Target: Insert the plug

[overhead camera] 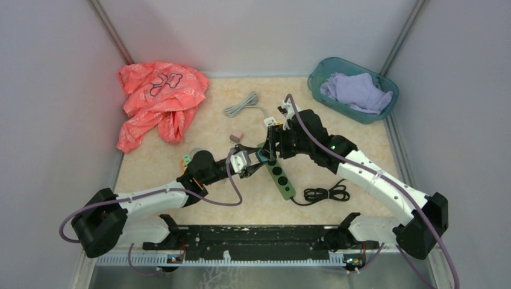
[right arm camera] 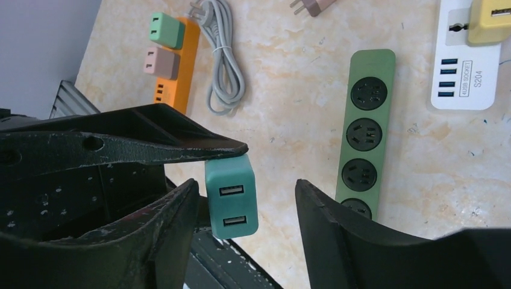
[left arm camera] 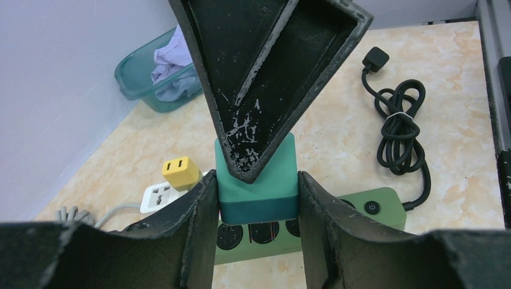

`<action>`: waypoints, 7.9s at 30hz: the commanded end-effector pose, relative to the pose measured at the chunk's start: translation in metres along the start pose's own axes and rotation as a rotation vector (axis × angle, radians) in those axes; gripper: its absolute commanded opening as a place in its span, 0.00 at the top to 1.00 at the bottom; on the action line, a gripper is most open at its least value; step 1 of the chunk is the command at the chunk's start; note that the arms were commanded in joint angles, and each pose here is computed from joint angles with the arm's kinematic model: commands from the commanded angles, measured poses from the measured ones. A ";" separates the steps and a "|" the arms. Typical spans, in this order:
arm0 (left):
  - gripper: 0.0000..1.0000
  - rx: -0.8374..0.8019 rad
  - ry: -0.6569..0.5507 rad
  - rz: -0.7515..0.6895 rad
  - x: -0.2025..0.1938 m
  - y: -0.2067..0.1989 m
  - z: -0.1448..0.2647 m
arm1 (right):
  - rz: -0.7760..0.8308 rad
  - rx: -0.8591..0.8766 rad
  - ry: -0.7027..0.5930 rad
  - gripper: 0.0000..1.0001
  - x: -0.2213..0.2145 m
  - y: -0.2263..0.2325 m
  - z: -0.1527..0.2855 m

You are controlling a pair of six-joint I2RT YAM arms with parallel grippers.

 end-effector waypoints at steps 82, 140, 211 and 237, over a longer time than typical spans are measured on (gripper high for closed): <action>0.45 0.483 0.453 1.405 -0.129 0.009 -0.028 | 0.280 -0.264 0.000 1.00 -0.004 -0.070 -0.056; 0.55 0.441 0.542 1.484 -0.156 -0.010 -0.029 | 0.289 -0.391 0.121 1.00 -0.027 -0.079 -0.104; 0.60 0.441 0.554 1.532 -0.163 -0.005 -0.017 | 0.111 -0.499 0.573 1.00 -0.156 -0.151 -0.095; 0.64 0.394 0.601 1.574 -0.173 -0.023 -0.032 | 0.151 -0.492 0.784 1.00 -0.196 -0.153 -0.097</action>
Point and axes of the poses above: each gripper's point midway between its finger pads, its own z axis back along the fingers, its own y axis along the line the jaws close on, x = y × z, the point moved 7 cm from there along z, back along the fingers, and after that the axes turned 9 degrees about -z, right-handed, at the moved point
